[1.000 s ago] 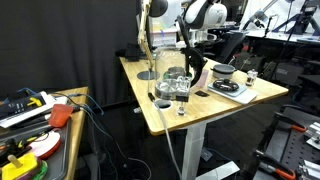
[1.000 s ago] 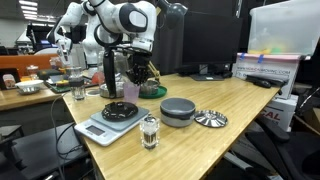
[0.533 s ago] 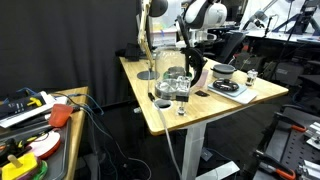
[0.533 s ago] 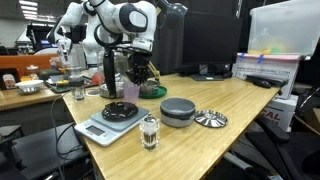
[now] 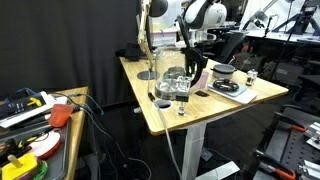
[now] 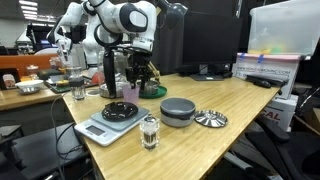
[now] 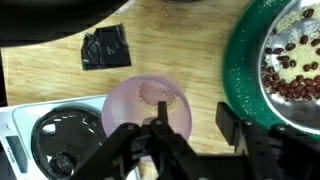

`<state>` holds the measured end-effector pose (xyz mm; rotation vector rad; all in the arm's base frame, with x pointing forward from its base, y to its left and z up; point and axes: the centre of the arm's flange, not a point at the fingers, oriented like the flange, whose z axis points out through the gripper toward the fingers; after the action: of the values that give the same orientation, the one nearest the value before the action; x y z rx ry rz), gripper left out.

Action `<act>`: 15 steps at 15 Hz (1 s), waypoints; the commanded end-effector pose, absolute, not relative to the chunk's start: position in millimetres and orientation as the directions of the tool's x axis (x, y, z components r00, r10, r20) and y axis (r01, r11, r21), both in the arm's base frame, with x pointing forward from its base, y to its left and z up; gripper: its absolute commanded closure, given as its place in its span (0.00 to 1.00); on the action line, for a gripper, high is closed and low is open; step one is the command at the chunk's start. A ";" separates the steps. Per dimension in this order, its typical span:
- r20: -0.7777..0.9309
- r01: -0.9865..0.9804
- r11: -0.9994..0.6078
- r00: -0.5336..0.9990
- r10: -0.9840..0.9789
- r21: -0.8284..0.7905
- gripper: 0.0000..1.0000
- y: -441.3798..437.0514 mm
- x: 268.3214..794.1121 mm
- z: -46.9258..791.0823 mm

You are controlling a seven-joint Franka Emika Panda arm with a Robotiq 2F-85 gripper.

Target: Pick up the purple cup from the table and slightly move it forward.

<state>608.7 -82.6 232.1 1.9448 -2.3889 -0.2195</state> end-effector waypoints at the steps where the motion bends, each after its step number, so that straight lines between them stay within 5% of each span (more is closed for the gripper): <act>1: -0.078 -0.978 0.182 -0.190 -0.979 0.106 0.15 -85.8 617.4 247.7; 4: -0.088 -0.979 0.190 -0.196 -0.977 0.069 0.00 -90.0 623.0 269.0; 15: -0.094 -0.969 0.246 -0.248 -0.964 0.036 0.00 -123.1 614.3 324.0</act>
<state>614.3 -123.1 323.9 1.9568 -2.5203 -0.1387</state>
